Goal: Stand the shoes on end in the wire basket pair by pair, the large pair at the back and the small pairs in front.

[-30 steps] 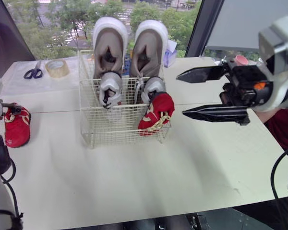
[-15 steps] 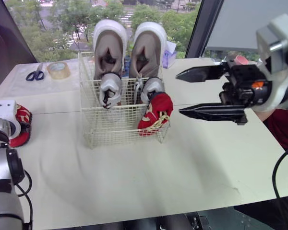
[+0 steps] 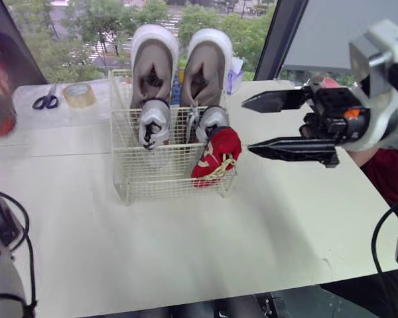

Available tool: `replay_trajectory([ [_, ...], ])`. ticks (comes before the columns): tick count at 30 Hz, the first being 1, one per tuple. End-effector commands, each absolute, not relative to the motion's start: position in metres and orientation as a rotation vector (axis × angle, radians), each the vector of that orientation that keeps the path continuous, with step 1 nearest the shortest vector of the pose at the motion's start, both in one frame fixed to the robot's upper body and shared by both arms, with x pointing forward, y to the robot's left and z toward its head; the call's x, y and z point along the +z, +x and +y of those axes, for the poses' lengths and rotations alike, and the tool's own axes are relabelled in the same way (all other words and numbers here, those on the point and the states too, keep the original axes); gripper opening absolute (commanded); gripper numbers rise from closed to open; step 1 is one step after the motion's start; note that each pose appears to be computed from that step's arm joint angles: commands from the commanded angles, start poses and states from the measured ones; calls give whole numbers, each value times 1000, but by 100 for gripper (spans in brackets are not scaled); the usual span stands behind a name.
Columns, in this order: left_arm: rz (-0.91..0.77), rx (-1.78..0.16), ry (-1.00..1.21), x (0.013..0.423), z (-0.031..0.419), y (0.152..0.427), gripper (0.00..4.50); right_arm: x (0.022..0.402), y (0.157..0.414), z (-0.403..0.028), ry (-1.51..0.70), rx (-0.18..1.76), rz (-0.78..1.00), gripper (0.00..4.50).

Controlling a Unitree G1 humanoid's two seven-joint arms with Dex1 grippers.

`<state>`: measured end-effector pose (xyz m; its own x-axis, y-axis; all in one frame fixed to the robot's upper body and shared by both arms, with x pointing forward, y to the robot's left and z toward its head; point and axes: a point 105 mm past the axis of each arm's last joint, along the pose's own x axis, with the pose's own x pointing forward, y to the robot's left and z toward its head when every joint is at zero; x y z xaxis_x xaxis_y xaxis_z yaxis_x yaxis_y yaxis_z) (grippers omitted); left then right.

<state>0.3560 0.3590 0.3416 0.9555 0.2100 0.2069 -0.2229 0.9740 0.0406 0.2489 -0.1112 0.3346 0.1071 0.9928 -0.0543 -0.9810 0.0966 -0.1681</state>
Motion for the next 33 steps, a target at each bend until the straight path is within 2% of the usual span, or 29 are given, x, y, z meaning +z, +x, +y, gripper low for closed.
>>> replay_trajectory([
  [1,-700,49,-113,381,269,280,114,338,261,-107,-181,1506,-107,450],
  [5,-806,103,10,361,221,249,114,336,275,-104,-175,1537,-78,450],
  [9,-897,78,-20,365,198,233,114,331,282,-105,-186,1565,-14,450],
  [18,-722,-103,-86,307,161,231,114,327,293,-108,-174,1563,34,450],
  [26,-614,-234,-46,259,133,245,114,316,279,-115,-224,1543,116,450],
  [33,-561,-202,28,230,135,248,114,318,263,-115,-146,1516,125,450],
])
